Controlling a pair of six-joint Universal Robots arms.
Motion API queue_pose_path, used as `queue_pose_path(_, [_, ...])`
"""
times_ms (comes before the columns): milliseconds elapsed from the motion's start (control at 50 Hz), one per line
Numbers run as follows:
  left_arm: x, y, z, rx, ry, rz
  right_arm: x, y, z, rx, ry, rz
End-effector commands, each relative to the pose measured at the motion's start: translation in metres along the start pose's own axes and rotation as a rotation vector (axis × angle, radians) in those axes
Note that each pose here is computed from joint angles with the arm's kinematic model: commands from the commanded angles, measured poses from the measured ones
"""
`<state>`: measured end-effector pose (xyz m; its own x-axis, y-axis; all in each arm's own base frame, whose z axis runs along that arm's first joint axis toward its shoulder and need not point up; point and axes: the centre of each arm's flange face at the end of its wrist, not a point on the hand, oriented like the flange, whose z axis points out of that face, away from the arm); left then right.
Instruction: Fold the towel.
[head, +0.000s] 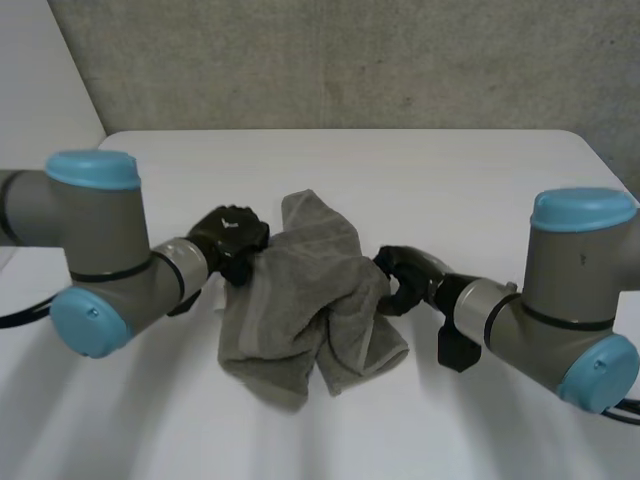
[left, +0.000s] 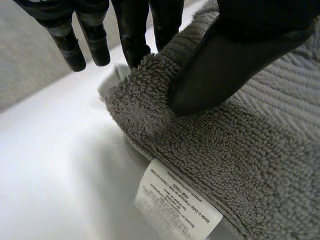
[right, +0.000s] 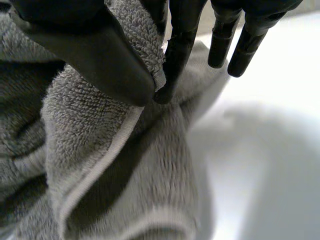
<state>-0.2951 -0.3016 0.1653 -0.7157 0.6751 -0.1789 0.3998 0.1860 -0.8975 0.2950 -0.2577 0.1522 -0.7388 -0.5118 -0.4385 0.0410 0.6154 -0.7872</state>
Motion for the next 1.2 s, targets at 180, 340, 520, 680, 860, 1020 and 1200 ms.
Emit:
queue_pose_path(180, [-0.064,-0.139,-0.027,0.595,-0.303,0.135,-0.075,-0.181,-0.014,0.428,-0.15,-0.487])
queue_pose_path(340, [-0.052,-0.215,-0.121,1.013,-0.392,0.158,-0.125,-0.233,-0.088,0.758,-0.145,-0.703])
queue_pose_path(520, [-0.043,-0.132,-0.123,0.755,-0.341,0.102,-0.103,-0.15,-0.075,0.57,-0.184,-0.883])
queue_pose_path(680, [-0.049,-0.05,-0.11,0.462,-0.348,0.034,-0.06,-0.033,-0.027,0.143,-0.191,-1.028])
queue_pose_path(860, [-0.049,0.001,-0.097,0.281,-0.336,-0.024,-0.032,-0.017,-0.009,0.046,-0.018,-0.862])
queue_pose_path(1020, [-0.052,-0.009,-0.096,0.295,-0.333,-0.021,-0.026,-0.027,-0.02,0.111,0.063,-0.514])
queue_pose_path(1200, [-0.048,-0.02,-0.105,0.304,-0.325,-0.027,-0.018,-0.011,-0.018,0.115,0.053,-0.256])
